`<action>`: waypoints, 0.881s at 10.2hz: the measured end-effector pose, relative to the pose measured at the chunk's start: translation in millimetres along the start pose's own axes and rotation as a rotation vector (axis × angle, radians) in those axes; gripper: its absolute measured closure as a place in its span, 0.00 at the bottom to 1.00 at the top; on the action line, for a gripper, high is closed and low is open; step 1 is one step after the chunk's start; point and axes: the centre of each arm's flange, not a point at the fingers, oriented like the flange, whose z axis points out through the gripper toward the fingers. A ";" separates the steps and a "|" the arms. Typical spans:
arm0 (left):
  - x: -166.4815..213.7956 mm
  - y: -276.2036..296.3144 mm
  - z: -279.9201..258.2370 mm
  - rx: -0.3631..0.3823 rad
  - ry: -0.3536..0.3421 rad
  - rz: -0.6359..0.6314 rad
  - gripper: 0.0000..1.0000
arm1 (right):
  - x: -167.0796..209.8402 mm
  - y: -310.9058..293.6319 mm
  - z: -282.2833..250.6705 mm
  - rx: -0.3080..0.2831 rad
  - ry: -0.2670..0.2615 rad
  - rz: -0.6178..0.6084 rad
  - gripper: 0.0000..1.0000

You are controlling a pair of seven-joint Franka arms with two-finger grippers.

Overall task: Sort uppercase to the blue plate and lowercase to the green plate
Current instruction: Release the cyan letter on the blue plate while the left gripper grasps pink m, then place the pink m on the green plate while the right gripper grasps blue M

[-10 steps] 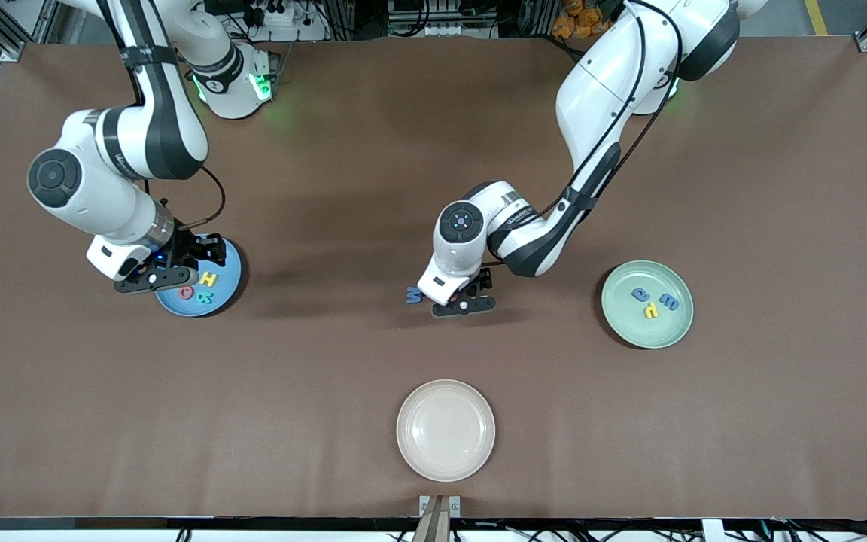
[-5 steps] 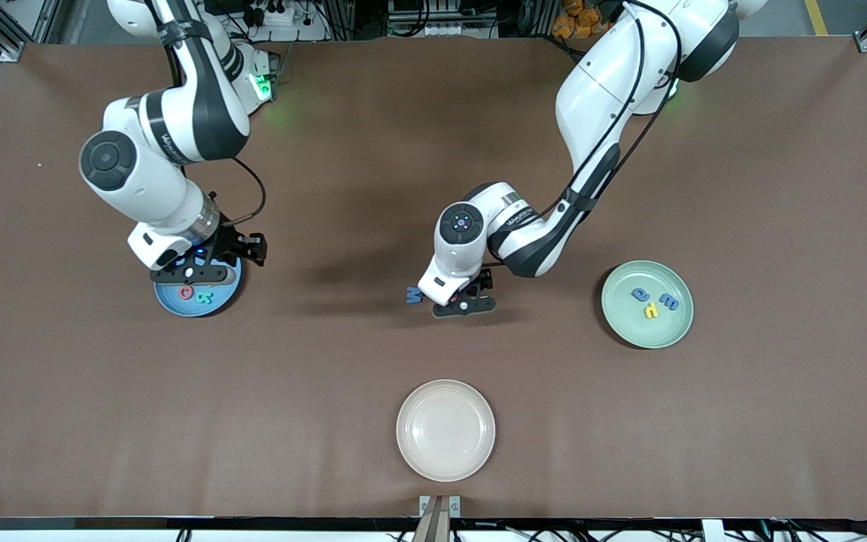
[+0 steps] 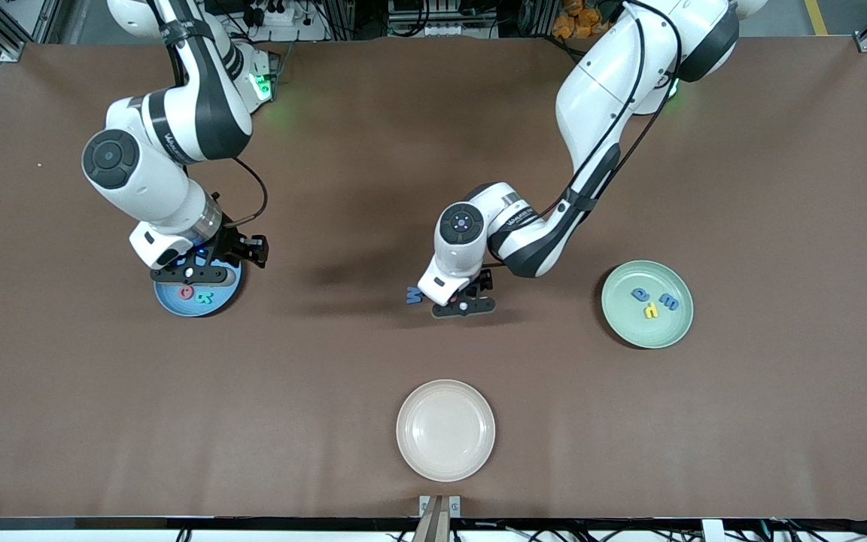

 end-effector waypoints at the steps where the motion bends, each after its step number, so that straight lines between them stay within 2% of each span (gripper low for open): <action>1: 0.2 -0.1 0.0 0.000 0.000 0.000 0.11 | 0.8 -1.3 0.9 -0.001 0.008 0.018 0.48; 2: 1.5 0.7 -2.7 -0.003 0.004 -0.001 0.29 | 1.0 -2.0 2.4 -0.004 0.010 0.028 0.48; 4: 3.8 2.5 -7.3 -0.010 0.011 -0.002 0.56 | 1.3 -2.3 4.7 -0.008 0.009 0.032 0.48; 5: 3.9 3.7 -10.0 -0.013 0.013 -0.002 0.62 | 1.4 -2.4 5.3 -0.009 0.010 0.033 0.48; 9: 7.6 1.6 -10.2 -0.012 0.018 -0.006 0.62 | 0.8 -18.5 9.1 0.062 0.027 0.116 0.48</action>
